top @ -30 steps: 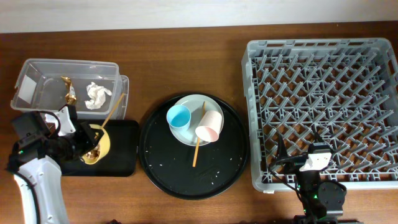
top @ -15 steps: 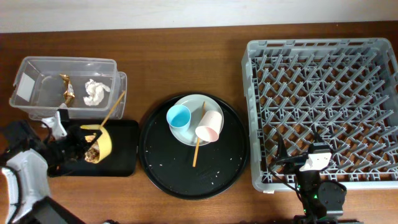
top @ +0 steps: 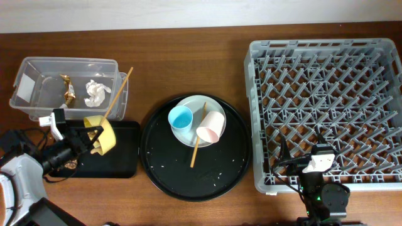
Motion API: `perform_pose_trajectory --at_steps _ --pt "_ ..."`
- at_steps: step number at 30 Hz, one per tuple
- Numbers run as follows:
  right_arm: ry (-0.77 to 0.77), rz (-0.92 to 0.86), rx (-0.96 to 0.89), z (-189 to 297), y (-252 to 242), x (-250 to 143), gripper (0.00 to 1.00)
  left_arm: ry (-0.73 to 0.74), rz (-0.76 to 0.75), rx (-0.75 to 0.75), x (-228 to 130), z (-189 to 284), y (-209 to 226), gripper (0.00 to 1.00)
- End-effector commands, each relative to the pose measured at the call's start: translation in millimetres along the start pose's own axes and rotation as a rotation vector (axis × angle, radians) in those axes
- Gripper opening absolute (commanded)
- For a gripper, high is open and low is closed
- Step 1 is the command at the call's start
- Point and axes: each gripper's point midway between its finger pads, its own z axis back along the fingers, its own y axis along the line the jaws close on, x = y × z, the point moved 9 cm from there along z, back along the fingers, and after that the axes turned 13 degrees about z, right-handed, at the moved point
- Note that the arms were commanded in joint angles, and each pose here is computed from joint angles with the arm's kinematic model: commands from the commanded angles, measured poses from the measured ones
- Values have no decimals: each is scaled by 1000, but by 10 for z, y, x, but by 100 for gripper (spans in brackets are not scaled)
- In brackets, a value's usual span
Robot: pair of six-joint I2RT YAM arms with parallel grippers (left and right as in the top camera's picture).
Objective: Sort waste into correct bins and load items into the dishwasher rack
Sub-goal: 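Tilt the yellow bowl to dump rice and shells onto the black tray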
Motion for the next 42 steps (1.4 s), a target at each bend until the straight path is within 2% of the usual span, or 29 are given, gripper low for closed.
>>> perform_pose_trajectory --at_steps 1,3,5,8,9,12,14,17,27,28,31,32,35,36,38,39,41,42 --pt "0 6 9 -2 16 -18 98 -12 -24 -69 1 9 -44 0" --pt "0 6 9 -2 16 -18 98 -5 9 -111 -29 13 -81 0" --pt "1 6 8 -2 16 -19 98 3 9 -50 -36 10 -31 0" --pt "1 6 8 -2 16 -19 98 15 41 -57 -72 11 -42 0" --pt "1 6 8 -2 16 -19 98 -2 -1 -38 -26 19 -17 0" --pt "1 6 8 -2 16 -19 98 -17 64 -96 -65 89 -45 0" --pt "1 6 8 -2 16 -19 98 -32 5 -97 -26 91 -40 0" --pt "1 6 8 -2 16 -19 98 -41 42 -170 -21 99 -98 0" --pt "1 6 8 -2 16 -19 98 -37 113 -225 -34 107 -147 0" --pt "1 6 8 -2 16 -19 98 -52 65 -219 10 109 -134 0" --pt "1 6 8 -2 16 -19 98 -51 75 -216 8 111 -130 0" --pt "1 6 8 -2 16 -19 98 -35 138 -222 -40 110 -143 0" --pt "1 6 8 -2 16 -19 98 -48 77 -216 -3 111 -132 0" --pt "1 6 8 -2 16 -19 98 -40 104 -217 -28 110 -137 0" --pt "1 6 8 -2 16 -19 98 -59 42 -213 32 111 -126 0" --pt "1 6 8 -2 16 -19 99 -44 113 -226 -10 112 -141 0" --pt "1 6 8 -2 16 -19 99 -55 64 -214 25 111 -127 0" --pt "1 6 8 -2 16 -19 98 -49 114 -218 21 111 -130 0"
